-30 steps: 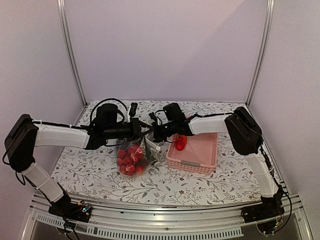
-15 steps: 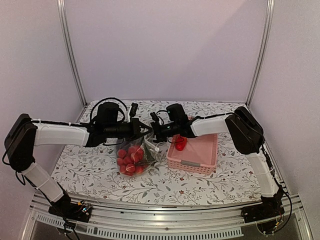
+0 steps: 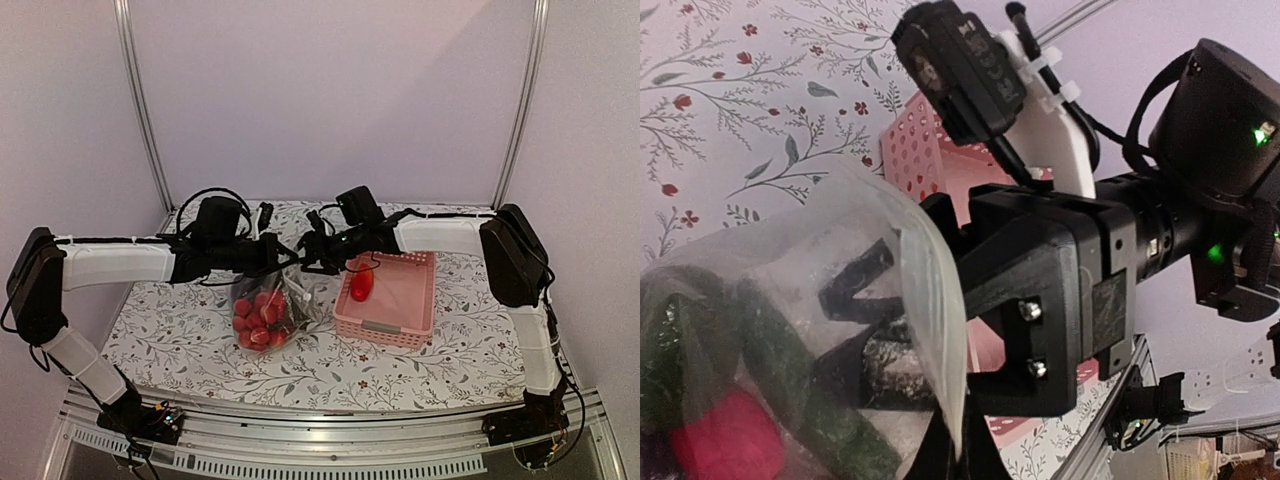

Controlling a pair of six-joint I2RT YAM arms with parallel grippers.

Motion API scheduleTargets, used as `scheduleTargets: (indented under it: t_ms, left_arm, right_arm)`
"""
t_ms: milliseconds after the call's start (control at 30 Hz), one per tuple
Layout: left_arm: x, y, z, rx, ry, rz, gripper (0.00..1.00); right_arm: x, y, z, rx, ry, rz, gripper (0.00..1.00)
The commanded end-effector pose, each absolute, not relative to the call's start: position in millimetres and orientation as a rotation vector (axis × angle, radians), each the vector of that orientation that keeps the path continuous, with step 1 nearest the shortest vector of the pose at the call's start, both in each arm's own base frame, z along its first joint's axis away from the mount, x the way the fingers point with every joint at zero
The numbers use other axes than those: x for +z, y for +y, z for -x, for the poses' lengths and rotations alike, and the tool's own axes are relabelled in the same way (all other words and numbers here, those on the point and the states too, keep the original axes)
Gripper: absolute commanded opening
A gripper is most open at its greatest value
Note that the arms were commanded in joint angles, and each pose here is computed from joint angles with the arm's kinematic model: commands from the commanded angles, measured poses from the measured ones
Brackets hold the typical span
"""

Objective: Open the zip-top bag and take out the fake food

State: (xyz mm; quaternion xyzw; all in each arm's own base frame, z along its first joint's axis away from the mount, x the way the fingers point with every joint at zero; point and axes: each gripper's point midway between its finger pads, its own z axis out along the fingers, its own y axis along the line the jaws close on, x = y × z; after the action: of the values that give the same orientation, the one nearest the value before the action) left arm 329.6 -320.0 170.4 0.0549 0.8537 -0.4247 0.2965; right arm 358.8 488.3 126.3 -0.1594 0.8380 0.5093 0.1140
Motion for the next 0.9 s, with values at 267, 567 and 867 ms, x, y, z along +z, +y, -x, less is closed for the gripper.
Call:
scheduleTargets:
  t_ms: [267, 567, 867]
  left_arm:
    - [145, -328, -324, -1.012, 2.336, -0.164, 0.0]
    - [122, -320, -324, -0.996, 2.354, -0.026, 0.0]
    - [117, -311, -324, -0.976, 2.343, 0.024, 0.0]
  right_arm:
    - [100, 459, -340, 1.241, 2.702, 0.529, 0.46]
    - [56, 475, -336, 1.123, 2.782, 0.606, 0.33]
    - [17, 481, -334, 0.975, 2.849, 0.618, 0.38]
